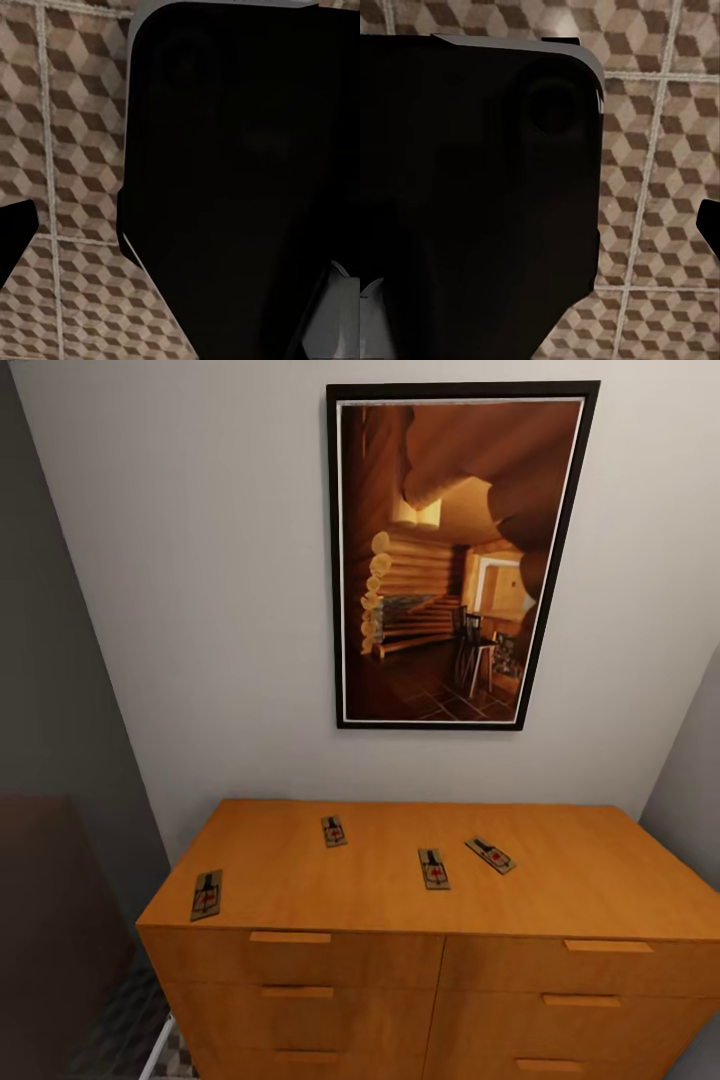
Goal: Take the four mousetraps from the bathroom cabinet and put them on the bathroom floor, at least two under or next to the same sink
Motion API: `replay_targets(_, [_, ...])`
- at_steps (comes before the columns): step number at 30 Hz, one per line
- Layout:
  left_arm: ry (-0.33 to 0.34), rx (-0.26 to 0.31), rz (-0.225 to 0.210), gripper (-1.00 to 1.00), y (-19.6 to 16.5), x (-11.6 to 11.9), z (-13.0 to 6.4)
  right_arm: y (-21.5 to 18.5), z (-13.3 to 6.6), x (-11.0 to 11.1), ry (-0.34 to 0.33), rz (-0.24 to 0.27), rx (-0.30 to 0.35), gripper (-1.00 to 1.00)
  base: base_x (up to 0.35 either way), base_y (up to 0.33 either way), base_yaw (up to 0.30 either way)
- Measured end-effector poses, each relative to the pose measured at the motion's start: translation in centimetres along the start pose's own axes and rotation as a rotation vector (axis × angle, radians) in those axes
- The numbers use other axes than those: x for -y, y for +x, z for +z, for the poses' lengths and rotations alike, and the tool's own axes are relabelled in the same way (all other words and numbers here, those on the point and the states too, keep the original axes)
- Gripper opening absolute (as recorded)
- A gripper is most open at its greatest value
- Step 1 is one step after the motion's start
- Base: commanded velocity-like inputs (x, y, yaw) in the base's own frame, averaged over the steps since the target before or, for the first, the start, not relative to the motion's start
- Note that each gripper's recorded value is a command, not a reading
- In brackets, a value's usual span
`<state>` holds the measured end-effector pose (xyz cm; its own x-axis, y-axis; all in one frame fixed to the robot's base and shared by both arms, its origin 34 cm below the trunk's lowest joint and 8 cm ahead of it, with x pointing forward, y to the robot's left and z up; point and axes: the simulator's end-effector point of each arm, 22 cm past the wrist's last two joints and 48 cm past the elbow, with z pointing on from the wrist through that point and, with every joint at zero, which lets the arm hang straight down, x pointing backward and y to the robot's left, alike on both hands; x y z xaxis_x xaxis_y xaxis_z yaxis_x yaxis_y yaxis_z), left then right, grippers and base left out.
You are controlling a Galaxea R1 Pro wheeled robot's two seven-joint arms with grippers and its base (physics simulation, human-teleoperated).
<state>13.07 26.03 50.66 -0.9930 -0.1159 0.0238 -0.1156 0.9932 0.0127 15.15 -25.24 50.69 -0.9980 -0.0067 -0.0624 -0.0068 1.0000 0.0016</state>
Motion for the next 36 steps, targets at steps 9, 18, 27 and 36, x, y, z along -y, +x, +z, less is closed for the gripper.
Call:
replay_targets(9, [-0.004,0.0,-0.011,1.0,0.1,-0.1,-1.3,0.0,-1.3,0.0,0.0,0.001,0.0,1.0,0.0,0.0,0.0])
replay_targets(18, [-0.005,-0.002,-0.017,1.0,0.3,-0.2,-2.4,0.1,-2.5,0.0,0.0,0.001,-0.001,1.0,-0.109,0.0,0.0])
replay_targets(27, [-0.006,-0.001,-0.019,1.0,0.5,-0.3,-3.6,0.2,-3.6,0.0,0.0,0.002,-0.001,1.0,-0.267,0.0,0.0])
replay_targets(36, [-0.006,-0.001,-0.02,1.0,0.7,-0.4,-4.7,0.3,-4.7,0.0,0.0,0.002,-0.001,1.0,-0.067,0.0,0.0])
